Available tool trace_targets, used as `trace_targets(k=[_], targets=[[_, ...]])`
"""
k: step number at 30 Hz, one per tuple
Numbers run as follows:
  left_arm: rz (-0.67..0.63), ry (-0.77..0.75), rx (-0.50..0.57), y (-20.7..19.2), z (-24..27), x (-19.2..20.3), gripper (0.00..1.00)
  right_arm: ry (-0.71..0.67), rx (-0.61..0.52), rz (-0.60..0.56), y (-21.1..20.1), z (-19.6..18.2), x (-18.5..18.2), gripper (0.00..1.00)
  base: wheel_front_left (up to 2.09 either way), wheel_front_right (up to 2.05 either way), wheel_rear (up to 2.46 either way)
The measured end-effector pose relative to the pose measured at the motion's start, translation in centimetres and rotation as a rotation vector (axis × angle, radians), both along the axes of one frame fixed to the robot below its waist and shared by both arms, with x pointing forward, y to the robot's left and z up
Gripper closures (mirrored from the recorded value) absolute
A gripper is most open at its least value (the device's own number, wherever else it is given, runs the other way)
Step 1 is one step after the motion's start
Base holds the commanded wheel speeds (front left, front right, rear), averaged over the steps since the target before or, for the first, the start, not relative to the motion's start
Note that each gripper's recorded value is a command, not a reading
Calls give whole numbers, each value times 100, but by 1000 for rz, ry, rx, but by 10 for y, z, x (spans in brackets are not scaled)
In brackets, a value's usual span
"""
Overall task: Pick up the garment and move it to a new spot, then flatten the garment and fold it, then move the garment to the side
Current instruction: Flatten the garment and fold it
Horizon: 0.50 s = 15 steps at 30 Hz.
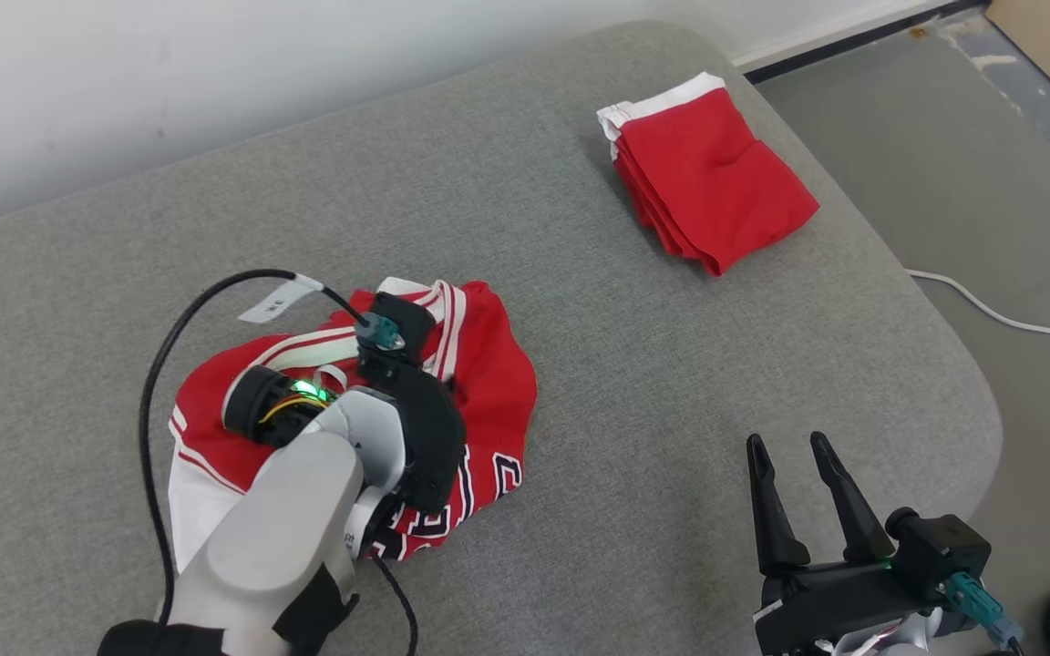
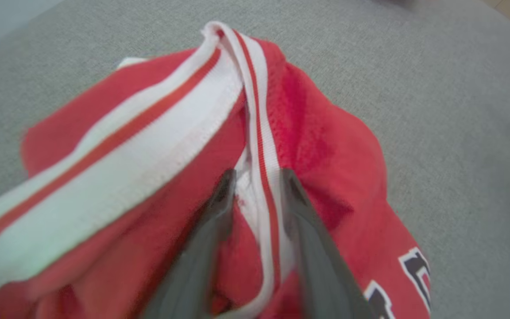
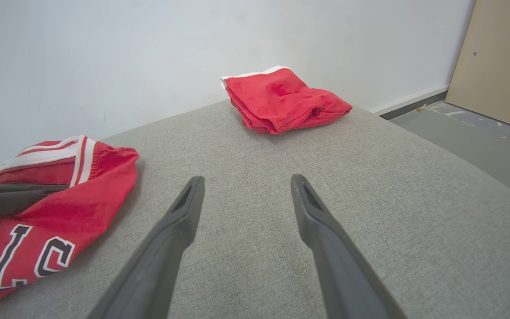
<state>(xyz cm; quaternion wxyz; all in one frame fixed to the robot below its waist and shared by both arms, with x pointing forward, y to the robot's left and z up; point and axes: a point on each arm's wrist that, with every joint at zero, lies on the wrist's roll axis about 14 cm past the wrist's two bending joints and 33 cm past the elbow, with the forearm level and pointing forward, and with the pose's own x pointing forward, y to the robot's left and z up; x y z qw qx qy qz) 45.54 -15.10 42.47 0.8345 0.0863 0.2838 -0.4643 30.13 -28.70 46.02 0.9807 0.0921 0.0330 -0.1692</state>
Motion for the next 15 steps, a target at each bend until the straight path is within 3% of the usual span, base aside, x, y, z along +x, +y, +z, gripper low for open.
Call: trace_targets(k=[1,6,7,8,9,10,11,15], targets=[[-10,7,11,0,-1,-3,0,-1,1,4,1,0,1,0,0,0,0],[-39,40,37,-2,-5,-14,0,-2,5,22,6,-1,5,0,0,0,0],[-37,41,41,-2,-5,-14,7,-3,4,24,6,0,5,0,0,0,0],[-35,43,47,-2,-5,-14,29,-3,5,25,7,0,5,0,0,0,0],[-34,40,50,-3,-5,-14,56,-3,4,26,7,0,5,0,0,0,0],[-35,36,52,-4,-5,-14,96,-4,6,25,7,0,5,0,0,0,0],[-39,32,49,-5,-4,-14,100,-6,7,23,7,1,4,0,0,0,0],[-67,1,9,-14,7,-18,100,-11,5,15,4,2,3,0,0,0,0]])
